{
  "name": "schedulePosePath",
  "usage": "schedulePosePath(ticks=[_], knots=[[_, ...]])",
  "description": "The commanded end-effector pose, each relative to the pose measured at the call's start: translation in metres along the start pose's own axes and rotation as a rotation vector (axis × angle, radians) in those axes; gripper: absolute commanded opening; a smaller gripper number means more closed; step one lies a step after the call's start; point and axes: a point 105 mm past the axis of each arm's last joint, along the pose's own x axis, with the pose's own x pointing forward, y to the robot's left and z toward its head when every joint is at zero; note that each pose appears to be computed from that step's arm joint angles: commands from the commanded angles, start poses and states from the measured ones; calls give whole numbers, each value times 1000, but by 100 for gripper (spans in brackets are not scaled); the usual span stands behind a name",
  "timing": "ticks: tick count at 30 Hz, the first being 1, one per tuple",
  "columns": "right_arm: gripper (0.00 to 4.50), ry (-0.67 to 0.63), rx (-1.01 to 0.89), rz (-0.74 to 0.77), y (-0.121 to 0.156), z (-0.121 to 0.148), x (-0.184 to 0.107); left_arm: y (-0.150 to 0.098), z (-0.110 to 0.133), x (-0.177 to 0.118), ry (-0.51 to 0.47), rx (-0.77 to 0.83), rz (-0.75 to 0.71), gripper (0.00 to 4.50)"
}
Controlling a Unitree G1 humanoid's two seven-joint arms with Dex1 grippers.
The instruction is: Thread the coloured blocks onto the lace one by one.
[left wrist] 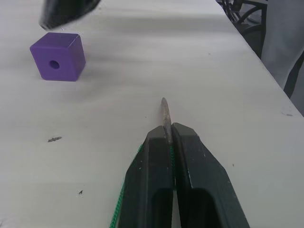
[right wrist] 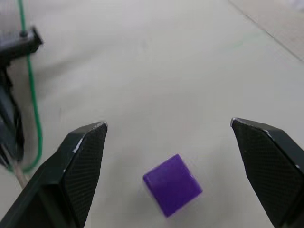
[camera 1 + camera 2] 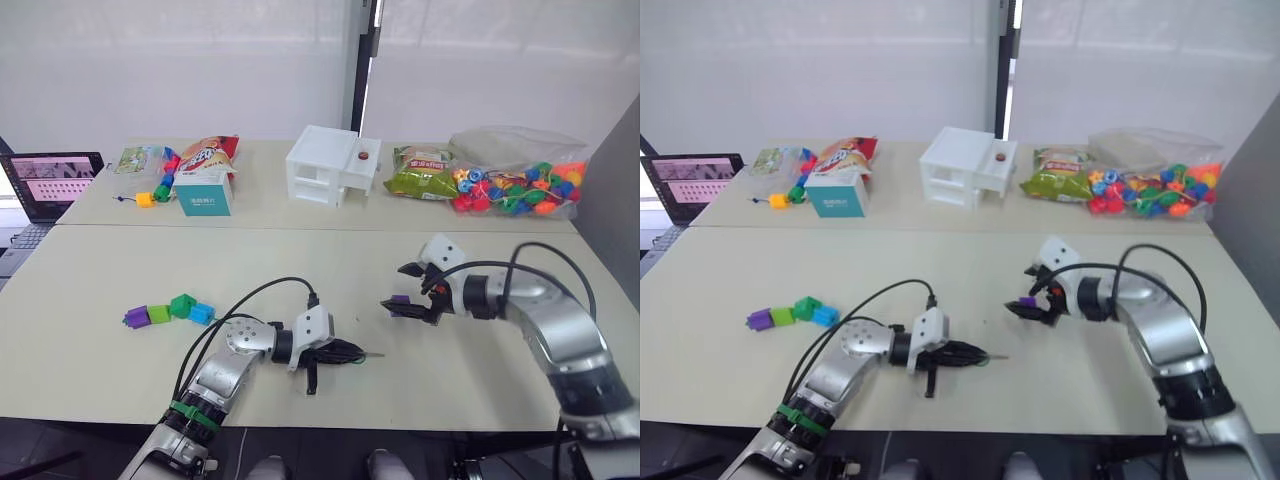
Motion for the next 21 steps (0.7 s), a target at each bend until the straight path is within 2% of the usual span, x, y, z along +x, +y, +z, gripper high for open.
schedulePosePath(ticks=[1, 5, 7, 10, 13, 21], knots=[[438, -207, 70, -208, 4, 18, -18, 0, 13, 1, -45, 25, 1, 0], [438, -270, 175, -394, 23, 0, -27, -3, 13, 3, -45, 23, -19, 0], [438, -244, 183, -452, 32, -12, -29, -3, 13, 3, -44, 23, -21, 0], [438, -192, 173, -492, 40, -30, -27, -3, 13, 1, -39, 21, -23, 0], [438, -168, 177, -533, 36, -43, -20, -3, 12, -1, -32, 20, -26, 0], [438, -142, 197, -533, 28, -59, 6, -4, 12, -6, -14, 20, -24, 0]])
